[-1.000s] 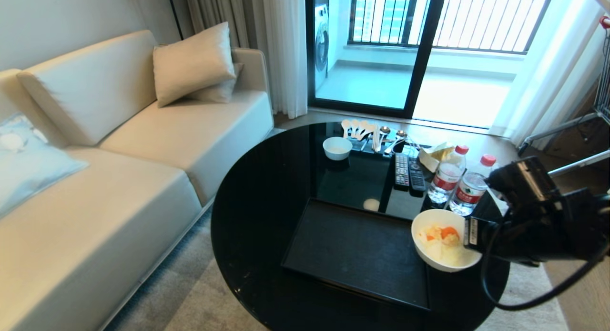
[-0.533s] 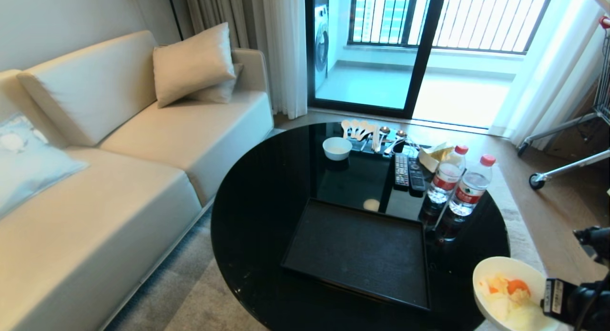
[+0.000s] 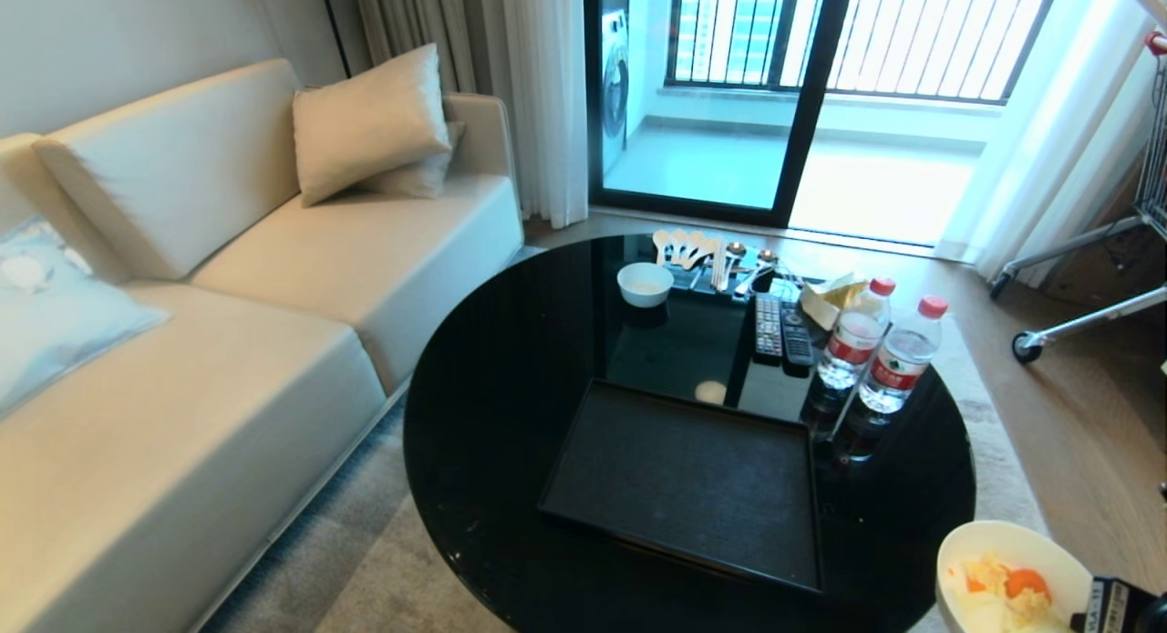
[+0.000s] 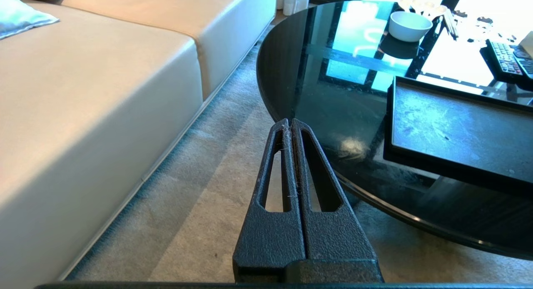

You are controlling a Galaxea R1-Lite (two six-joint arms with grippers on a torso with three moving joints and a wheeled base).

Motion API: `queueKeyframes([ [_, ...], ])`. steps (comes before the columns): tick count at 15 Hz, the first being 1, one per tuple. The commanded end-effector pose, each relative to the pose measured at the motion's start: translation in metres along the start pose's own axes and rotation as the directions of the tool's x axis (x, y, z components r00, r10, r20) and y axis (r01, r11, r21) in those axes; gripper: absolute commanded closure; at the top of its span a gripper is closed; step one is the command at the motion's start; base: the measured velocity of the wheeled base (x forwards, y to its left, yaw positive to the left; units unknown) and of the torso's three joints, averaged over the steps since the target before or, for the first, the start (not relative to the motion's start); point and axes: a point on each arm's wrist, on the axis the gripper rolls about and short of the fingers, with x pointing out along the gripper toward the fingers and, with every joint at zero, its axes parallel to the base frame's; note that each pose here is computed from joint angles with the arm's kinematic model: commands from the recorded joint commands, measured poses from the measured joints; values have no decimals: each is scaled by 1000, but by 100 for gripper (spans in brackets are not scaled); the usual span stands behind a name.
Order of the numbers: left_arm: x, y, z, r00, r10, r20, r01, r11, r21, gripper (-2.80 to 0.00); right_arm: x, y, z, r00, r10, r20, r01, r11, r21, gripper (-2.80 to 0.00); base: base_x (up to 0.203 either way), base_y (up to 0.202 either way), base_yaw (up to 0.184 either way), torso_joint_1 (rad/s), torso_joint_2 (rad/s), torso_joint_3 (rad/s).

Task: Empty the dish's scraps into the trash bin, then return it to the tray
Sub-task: Move the bowl over the trash can

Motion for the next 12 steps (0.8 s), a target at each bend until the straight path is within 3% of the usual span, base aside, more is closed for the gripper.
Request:
queueKeyframes([
  [1, 0, 0, 0, 1000, 0, 1, 0, 1000, -2, 0, -1, -1, -1, 1000, -1, 1, 1, 1000, 2, 0, 0, 0, 0, 0, 0, 0],
  [6, 0, 0, 0, 1000, 0, 1, 0, 1000, -2, 0, -1, -1, -1, 1000, 0, 2, 0, 1000, 2, 0, -17, 0, -1, 2, 0, 0],
  [12, 0, 0, 0, 1000, 0, 1, 0, 1000, -3, 0, -2, -2, -2, 1000, 2, 6, -2, 1000, 3, 0, -181, 0, -1, 3, 3, 2],
])
